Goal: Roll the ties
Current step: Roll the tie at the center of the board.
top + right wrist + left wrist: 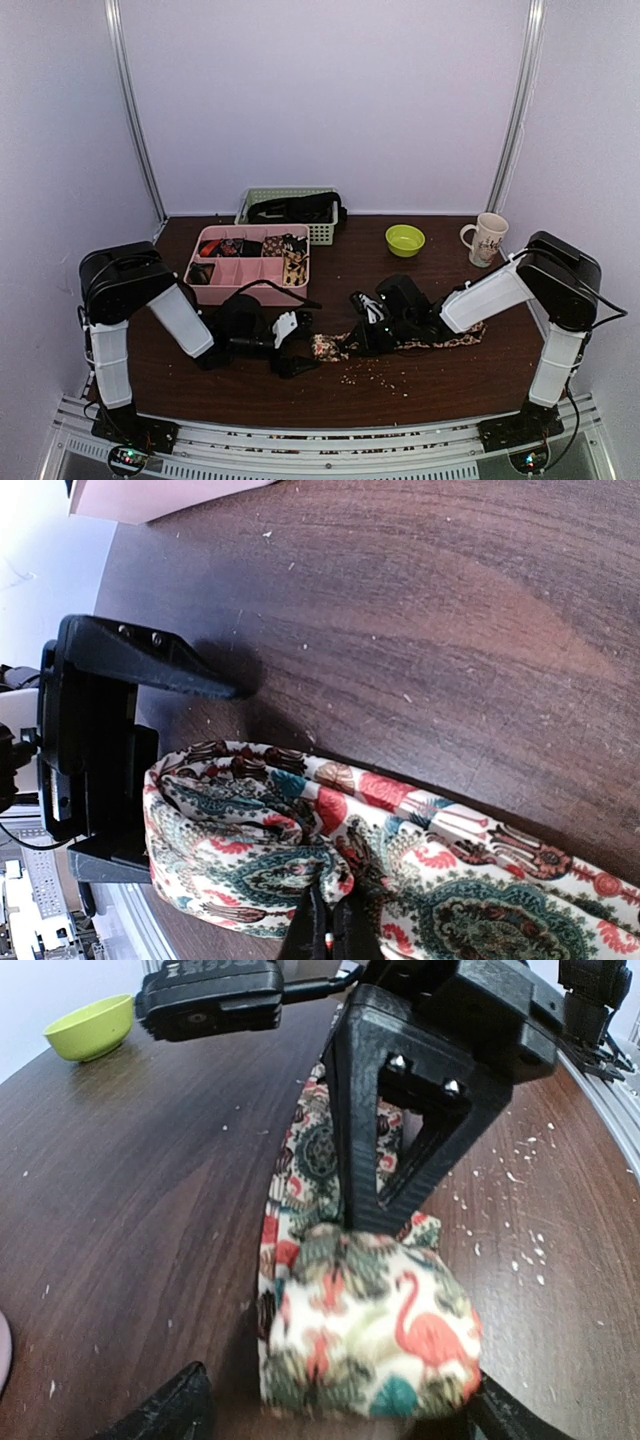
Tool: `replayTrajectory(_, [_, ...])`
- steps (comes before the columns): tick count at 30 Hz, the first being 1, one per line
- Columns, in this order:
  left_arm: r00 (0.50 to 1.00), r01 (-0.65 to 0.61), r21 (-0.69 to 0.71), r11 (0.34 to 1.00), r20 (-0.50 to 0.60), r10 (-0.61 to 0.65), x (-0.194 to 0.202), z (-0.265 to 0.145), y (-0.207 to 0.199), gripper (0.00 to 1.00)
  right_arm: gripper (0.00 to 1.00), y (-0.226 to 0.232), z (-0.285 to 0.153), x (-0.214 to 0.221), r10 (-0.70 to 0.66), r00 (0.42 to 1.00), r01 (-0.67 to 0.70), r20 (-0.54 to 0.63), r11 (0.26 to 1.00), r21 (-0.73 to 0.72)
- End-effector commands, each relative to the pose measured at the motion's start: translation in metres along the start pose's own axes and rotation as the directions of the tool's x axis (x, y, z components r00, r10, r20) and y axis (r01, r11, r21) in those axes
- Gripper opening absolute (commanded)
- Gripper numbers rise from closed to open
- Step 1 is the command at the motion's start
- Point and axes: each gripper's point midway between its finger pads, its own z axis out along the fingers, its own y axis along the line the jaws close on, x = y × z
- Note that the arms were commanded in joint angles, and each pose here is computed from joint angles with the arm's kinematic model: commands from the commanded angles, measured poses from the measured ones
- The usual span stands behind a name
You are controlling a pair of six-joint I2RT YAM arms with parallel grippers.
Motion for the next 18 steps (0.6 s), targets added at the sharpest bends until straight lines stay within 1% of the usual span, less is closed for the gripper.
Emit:
replayTrajectory(1, [0.999, -0.023, 0.042, 0.999, -0.042, 0.025, 0.001, 0.019, -0.004, 0.84, 0.00, -0.006, -0.002, 0.003, 0.004, 1.000, -0.003, -0.020, 0.999, 0.040])
replayTrajectory(6, [0.999, 0.009, 0.097, 0.995, -0.048, -0.004, 0.009, 0.033, -0.007, 0.83, 0.00, 0.005, -0.005, 0.000, -0.005, 1.000, 0.005, -0.013, 1.000, 0.019])
replayTrajectory(9, [0.998, 0.014, 0.136, 0.991, -0.058, -0.007, 0.012, 0.039, -0.012, 0.78, 0.00, 0.013, -0.007, -0.004, -0.013, 1.000, 0.013, -0.008, 1.000, 0.005])
replayTrajectory(11, [0.998, 0.014, 0.166, 0.986, -0.064, -0.003, 0.014, 0.040, -0.018, 0.72, 0.00, 0.020, -0.010, -0.008, -0.022, 1.000, 0.022, -0.002, 1.000, -0.006])
replayTrajectory(13, [0.997, 0.015, 0.194, 0.981, -0.076, -0.001, 0.017, 0.039, -0.023, 0.62, 0.00, 0.030, -0.013, -0.011, -0.032, 0.999, 0.032, 0.004, 0.999, -0.025])
replayTrajectory(15, [0.997, 0.016, 0.215, 0.977, -0.074, 0.000, 0.018, 0.037, -0.029, 0.50, 0.00, 0.039, -0.016, -0.016, -0.039, 0.999, 0.040, 0.012, 0.998, -0.042])
replayTrajectory(17, [0.998, 0.017, 0.217, 0.976, -0.066, -0.003, 0.018, 0.034, -0.031, 0.41, 0.00, 0.043, -0.016, -0.018, -0.043, 0.999, 0.043, 0.011, 0.998, -0.047])
replayTrajectory(18, [0.998, 0.019, 0.214, 0.977, -0.064, -0.006, 0.019, 0.032, -0.032, 0.38, 0.00, 0.043, -0.016, -0.018, -0.045, 0.999, 0.045, 0.008, 0.998, -0.045])
